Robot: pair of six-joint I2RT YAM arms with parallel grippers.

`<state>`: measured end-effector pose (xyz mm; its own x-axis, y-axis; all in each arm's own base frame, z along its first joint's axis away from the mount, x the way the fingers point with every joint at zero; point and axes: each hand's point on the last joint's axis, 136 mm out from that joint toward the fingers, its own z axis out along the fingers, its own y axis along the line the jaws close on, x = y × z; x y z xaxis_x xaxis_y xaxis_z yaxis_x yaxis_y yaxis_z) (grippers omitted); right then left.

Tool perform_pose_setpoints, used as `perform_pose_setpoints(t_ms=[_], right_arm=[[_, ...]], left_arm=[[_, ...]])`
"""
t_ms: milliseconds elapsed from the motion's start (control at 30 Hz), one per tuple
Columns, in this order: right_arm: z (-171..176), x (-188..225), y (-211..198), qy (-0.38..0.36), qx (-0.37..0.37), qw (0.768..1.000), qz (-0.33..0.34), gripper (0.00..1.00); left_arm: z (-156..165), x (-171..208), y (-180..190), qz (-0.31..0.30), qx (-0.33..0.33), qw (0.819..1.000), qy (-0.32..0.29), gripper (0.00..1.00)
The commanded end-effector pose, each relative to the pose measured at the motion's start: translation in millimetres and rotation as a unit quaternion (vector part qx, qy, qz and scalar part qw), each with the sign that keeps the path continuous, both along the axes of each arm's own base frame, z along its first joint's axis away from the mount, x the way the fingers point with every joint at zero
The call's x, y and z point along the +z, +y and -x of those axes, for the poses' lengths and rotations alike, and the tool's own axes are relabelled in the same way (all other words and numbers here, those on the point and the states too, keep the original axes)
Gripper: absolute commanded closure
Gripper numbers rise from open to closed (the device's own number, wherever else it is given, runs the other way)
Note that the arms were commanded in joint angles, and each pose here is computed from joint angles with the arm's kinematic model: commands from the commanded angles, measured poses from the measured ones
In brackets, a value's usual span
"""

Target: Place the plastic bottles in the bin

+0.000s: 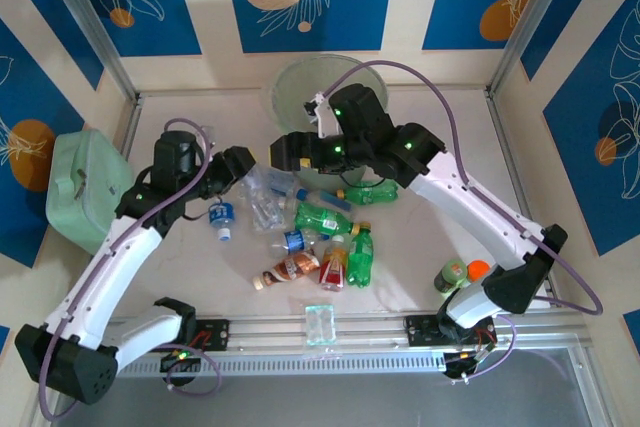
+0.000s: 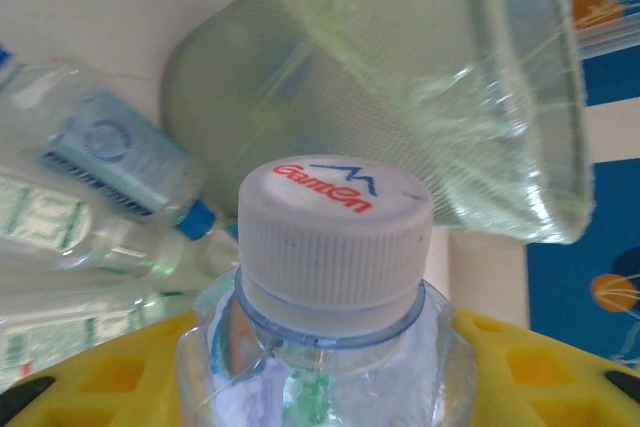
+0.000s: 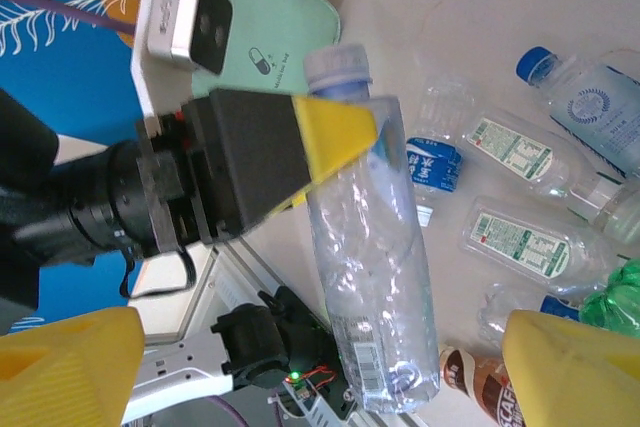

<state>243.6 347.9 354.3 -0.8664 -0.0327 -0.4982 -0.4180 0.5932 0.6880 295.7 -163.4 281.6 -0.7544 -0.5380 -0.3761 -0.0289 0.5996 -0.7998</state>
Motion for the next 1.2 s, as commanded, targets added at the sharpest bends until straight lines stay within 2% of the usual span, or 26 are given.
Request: perform_pose_setpoints(t_ms=[0,267,433,567,733,933,1167], right_arm=[[6.4,19.0,-19.5,-0.018,-0.007,1.000,-0.019,0.06],[5.4,19.8,-33.4,-0.025,-0.016,1.000,-0.009,0.03],[0.4,32.5,-53.8,-0.050,-0.051,0.997,-0.012,0.03],[-6.0,42.0,-78.7,-0.056,-0.091,0.994,-0.028,0.03],[-11.7,32.3,-119.5,-0.045,-0.169,0.984,-0.027,0.02],[-15.4,-17.7,-189.1,0.025,-0.313,0.949,0.021,0.02],[-11.4,-77.1,-245.2,0.139,-0.416,0.898,0.032,0.03]], left_arm=[[-10.3,51.7,-13.8,0.076,-0.028,0.995,-0.063,0.50],[-21.0,91.0,-36.1,0.175,-0.074,0.977,-0.100,0.50],[-33.8,117.3,-34.9,0.197,-0.063,0.969,-0.135,0.49],[-54.7,149.6,-36.7,0.222,-0.052,0.958,-0.176,0.49],[-95.7,161.9,-39.9,0.226,-0.020,0.957,-0.180,0.53],[-140.9,159.3,-55.1,0.224,0.005,0.960,-0.170,0.55],[-166.0,133.2,-91.3,0.149,0.008,0.979,-0.141,0.56]])
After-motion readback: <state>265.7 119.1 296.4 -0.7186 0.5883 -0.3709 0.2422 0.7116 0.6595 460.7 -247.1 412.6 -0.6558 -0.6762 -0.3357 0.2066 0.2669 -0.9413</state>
